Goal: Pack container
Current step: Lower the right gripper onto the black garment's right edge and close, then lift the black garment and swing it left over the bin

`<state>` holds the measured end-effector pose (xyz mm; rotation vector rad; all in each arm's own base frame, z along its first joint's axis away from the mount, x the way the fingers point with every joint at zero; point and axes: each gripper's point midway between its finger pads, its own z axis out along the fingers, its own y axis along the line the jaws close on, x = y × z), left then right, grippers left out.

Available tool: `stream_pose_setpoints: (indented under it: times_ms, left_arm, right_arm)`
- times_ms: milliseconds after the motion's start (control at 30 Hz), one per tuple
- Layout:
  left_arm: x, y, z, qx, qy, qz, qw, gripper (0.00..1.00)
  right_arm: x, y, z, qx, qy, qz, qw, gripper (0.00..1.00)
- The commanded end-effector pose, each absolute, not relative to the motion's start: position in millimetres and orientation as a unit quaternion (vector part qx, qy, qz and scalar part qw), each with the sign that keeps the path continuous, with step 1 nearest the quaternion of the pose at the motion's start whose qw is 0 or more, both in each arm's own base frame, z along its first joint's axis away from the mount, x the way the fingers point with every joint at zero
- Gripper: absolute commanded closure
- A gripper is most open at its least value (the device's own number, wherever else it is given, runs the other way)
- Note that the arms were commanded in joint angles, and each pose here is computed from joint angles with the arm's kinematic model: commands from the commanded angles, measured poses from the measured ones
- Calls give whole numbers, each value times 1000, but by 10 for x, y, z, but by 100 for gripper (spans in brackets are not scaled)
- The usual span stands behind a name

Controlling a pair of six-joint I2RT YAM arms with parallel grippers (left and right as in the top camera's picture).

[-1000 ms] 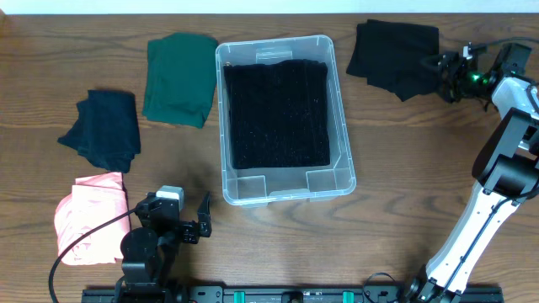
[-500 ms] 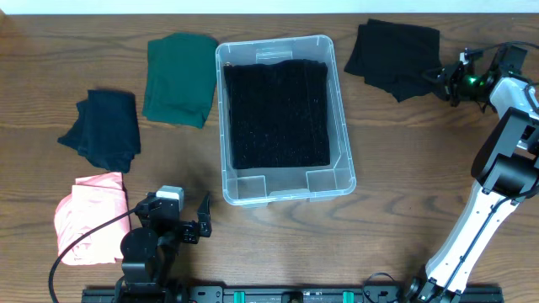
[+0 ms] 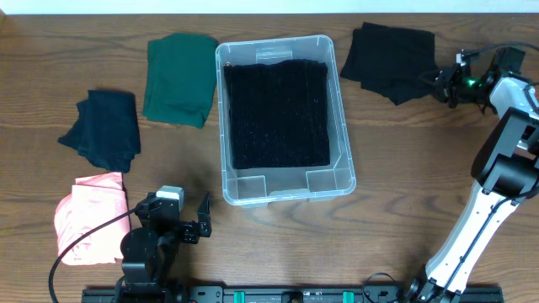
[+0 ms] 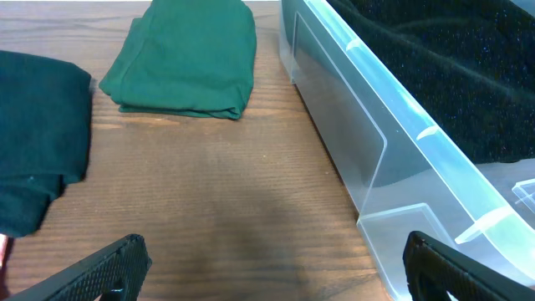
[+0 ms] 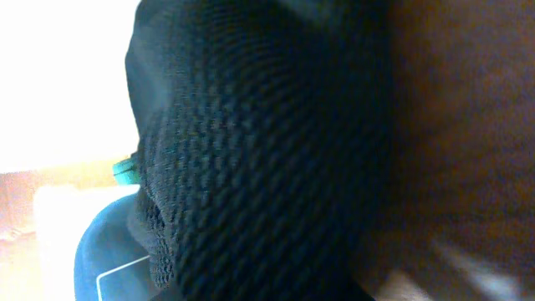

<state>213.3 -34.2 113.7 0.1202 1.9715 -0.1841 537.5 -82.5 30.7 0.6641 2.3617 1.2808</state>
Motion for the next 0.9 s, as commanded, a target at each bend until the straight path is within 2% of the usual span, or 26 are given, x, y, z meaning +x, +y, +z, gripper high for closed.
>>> stream_pose_setpoints:
  times_ms: [0,267,500,667,867]
  left_arm:
    - [2135,-336,1061,52,835,-75,542,2]
    - [2135,-336,1061,52,835,-75,542,2]
    - [2135,-336,1061,52,835,-75,542,2]
    - [2135,-336,1061,52,835,-75,542,2]
    - [2135,-336,1061,52,835,-75,542,2]
  right_arm:
    - [5448,-734,1101,164,834,459,258,99]
    - [5321,-669,2456,101,821,423,369,99]
    - [5018,-305,3398,51,798,427,423,99]
    - [4755,121,3900,-7,782,430,450,99]
    - [4442,821,4295,-77,762,458,451,99]
